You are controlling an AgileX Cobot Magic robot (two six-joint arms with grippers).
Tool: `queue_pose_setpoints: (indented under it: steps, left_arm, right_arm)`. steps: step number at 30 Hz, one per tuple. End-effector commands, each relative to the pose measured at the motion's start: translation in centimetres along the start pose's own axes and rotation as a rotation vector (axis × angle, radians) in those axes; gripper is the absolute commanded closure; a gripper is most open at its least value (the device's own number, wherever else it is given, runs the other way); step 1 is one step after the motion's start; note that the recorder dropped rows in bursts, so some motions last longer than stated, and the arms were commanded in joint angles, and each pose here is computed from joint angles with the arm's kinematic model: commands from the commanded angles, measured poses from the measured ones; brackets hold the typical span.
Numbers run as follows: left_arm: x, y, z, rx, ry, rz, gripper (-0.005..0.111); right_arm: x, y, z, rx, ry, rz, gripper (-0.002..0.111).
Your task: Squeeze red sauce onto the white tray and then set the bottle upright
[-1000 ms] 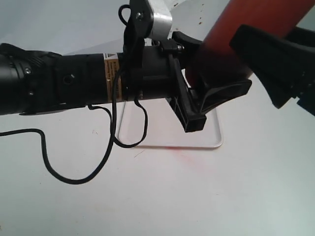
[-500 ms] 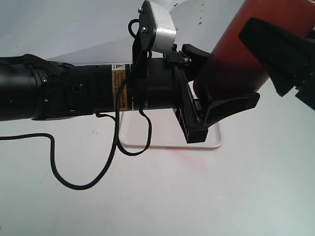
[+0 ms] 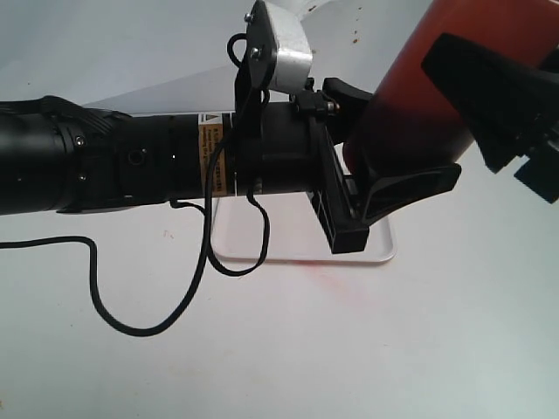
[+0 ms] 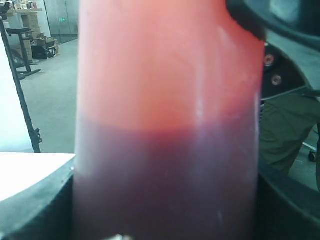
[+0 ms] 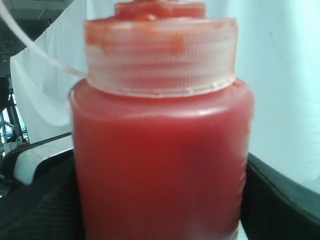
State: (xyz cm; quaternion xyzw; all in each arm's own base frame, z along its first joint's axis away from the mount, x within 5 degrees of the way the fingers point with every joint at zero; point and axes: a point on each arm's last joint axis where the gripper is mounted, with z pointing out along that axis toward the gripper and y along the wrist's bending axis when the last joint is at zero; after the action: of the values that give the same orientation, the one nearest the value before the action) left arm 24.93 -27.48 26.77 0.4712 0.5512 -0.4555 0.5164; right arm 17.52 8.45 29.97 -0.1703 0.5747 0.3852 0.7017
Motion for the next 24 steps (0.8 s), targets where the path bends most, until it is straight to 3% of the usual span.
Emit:
queue_pose_setpoints:
  steps: [1,7,10,14,19,24]
  left_arm:
    - [-1.1,-0.5,0.0,0.041,-0.076,-0.007,0.104]
    - [-1.1,-0.5,0.0,0.041,-0.076,-0.007,0.079]
    - [-1.1,-0.5,0.0,0.041,-0.076,-0.007,0.052]
    - [-1.1,-0.5,0.0,0.041,-0.076,-0.007,0.004]
    - [-1.0,-0.6,0.0,0.050,-0.066,-0.001,0.002]
    - [-0.7,-0.8,0.0,0.076,-0.037,0.028,0.002]
  right_arm:
    - [-0.1,-0.7,0.0,0.077,0.001,-0.004,0.108]
    - [-0.2,-0.8,0.0,0.086,-0.008,-0.003,0.108]
    - [-0.3,-1.0,0.0,0.101,-0.023,-0.003,0.108]
    - [-0.6,-1.2,0.0,0.128,-0.048,-0.002,0.108]
    - [-0.7,-1.5,-0.1,0.156,-0.058,-0.050,0.108]
    - [-0.2,-3.6,-0.5,0.383,-0.001,-0.146,0.108]
